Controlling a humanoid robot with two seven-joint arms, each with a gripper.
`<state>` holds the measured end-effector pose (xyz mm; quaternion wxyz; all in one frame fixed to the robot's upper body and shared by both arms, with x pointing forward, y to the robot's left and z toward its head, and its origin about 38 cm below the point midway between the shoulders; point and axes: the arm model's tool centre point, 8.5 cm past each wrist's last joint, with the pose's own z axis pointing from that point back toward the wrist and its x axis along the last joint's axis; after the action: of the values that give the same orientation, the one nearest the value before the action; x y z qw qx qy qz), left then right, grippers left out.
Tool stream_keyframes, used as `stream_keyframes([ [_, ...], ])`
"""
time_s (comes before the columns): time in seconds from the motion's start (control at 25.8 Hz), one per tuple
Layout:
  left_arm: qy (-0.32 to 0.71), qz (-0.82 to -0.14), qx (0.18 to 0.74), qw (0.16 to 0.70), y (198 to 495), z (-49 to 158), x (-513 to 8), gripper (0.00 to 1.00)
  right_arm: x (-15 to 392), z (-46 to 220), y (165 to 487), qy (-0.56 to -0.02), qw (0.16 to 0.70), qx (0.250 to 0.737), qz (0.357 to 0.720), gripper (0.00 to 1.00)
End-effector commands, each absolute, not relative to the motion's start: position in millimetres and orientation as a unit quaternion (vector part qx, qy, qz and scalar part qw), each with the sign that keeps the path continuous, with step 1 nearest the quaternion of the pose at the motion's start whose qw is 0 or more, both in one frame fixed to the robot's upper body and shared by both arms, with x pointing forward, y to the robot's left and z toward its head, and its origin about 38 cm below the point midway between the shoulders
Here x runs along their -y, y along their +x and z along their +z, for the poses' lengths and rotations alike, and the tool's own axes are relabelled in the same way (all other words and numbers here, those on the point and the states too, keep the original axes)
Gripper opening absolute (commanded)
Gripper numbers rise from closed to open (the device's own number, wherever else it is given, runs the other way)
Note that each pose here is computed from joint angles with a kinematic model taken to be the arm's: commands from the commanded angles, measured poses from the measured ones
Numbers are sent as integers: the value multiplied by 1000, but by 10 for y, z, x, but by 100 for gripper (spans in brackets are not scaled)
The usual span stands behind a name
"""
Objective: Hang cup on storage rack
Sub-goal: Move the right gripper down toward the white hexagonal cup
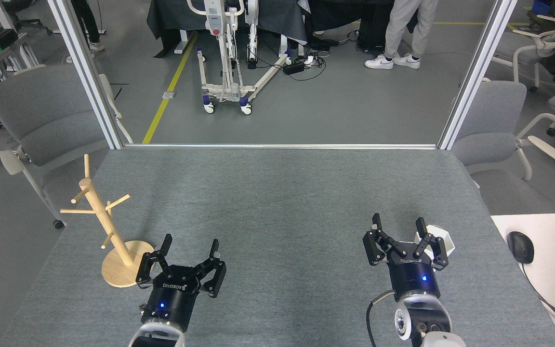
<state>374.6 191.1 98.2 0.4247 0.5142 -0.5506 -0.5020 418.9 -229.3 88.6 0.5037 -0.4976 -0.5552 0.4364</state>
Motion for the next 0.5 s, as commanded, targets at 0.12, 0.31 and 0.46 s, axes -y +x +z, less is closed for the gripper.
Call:
stream_keyframes([
  [0.12,517,-497,556,421,3734,992,-1910,99,2302,864,4173,-497,504,553,439,100],
  [0.31,518,-497,555,422,3748,1024,-1912,99,2272,807,4133,-492,507,552,443,100],
  [0.46,521,-492,556,421,3770,1064,-1933,99,2268,794,4123,-491,508,551,443,100],
])
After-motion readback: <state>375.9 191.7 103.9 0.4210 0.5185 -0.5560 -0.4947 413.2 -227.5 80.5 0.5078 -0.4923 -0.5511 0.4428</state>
